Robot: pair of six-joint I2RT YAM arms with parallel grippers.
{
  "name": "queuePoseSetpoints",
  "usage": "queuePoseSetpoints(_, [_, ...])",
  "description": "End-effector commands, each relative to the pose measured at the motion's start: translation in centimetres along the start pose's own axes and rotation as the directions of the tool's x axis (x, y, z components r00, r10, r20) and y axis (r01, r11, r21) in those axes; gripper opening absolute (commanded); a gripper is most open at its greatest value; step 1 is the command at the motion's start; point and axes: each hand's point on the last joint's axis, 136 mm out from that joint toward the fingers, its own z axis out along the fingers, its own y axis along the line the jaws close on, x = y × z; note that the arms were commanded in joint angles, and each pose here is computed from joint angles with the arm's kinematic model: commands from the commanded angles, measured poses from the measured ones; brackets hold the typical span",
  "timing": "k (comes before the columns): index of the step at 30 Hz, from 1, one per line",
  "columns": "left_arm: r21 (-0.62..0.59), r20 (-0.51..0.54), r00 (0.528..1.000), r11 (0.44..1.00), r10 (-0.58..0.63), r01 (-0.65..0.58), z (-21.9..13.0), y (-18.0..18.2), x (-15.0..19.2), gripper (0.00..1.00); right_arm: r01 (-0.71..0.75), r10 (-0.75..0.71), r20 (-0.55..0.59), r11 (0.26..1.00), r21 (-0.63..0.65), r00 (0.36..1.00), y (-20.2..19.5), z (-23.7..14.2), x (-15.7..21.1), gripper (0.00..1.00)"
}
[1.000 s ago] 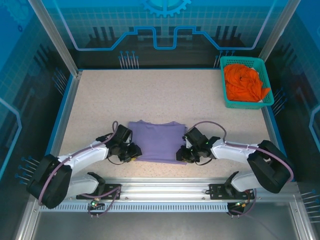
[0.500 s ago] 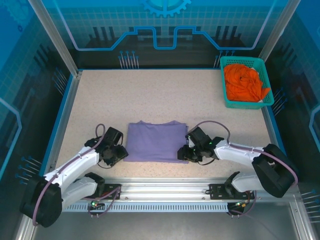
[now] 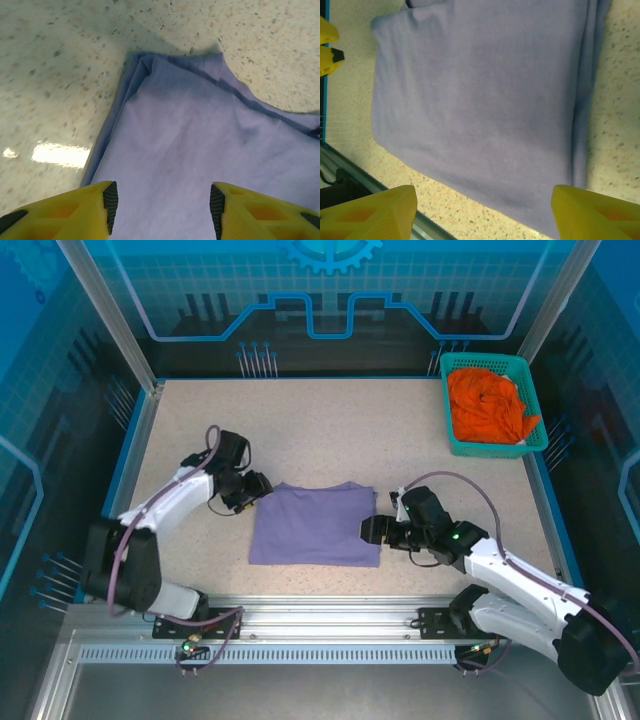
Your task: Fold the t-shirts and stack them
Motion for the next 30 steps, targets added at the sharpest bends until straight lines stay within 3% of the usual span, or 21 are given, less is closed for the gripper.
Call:
queuePoseSetpoints(1, [0.049, -0.047, 0.998, 0.998, 0.050, -0.047, 1.8, -1.3, -1.1, 0.54, 0.083, -0.081, 0.063, 0.996, -0.024, 0.995, 0.8, 0.1, -2.0, 0.73])
queuePoseSetpoints(5, [0.007, -0.067, 0.996, 0.998, 0.057, -0.057, 4.4, -1.3, -2.4, 0.51, 0.132, -0.126, 0.106, 0.990, -0.051, 0.986, 1.2, 0.5, -2.8, 0.73])
queuePoseSetpoints(10, [-0.063, -0.082, 0.994, 0.995, 0.077, -0.082, 6.5, -0.7, -3.7, 0.35, 0.131, -0.121, 0.129, 0.988, -0.077, 0.984, 0.7, 0.8, -3.0, 0.73])
queuePoseSetpoints(17, [-0.167, 0.001, 1.000, 0.986, 0.030, -0.030, 6.6, -0.1, -7.5, 0.19, 0.075, -0.064, 0.117, 0.992, -0.099, 0.991, -0.9, 1.8, -2.8, 0.74])
queuePoseSetpoints(24, [-0.265, 0.068, 0.998, 0.964, -0.015, 0.032, 7.1, -0.1, -13.4, 0.06, 0.049, -0.039, 0.099, 0.994, -0.101, 0.994, -1.4, 2.3, -2.6, 0.74])
queuePoseSetpoints(30, [-0.271, 0.116, 0.990, 0.957, -0.075, 0.104, 7.1, 0.9, -18.9, 0.04, 0.029, -0.021, 0.091, 0.996, -0.088, 0.996, -2.0, 2.7, -2.5, 0.73])
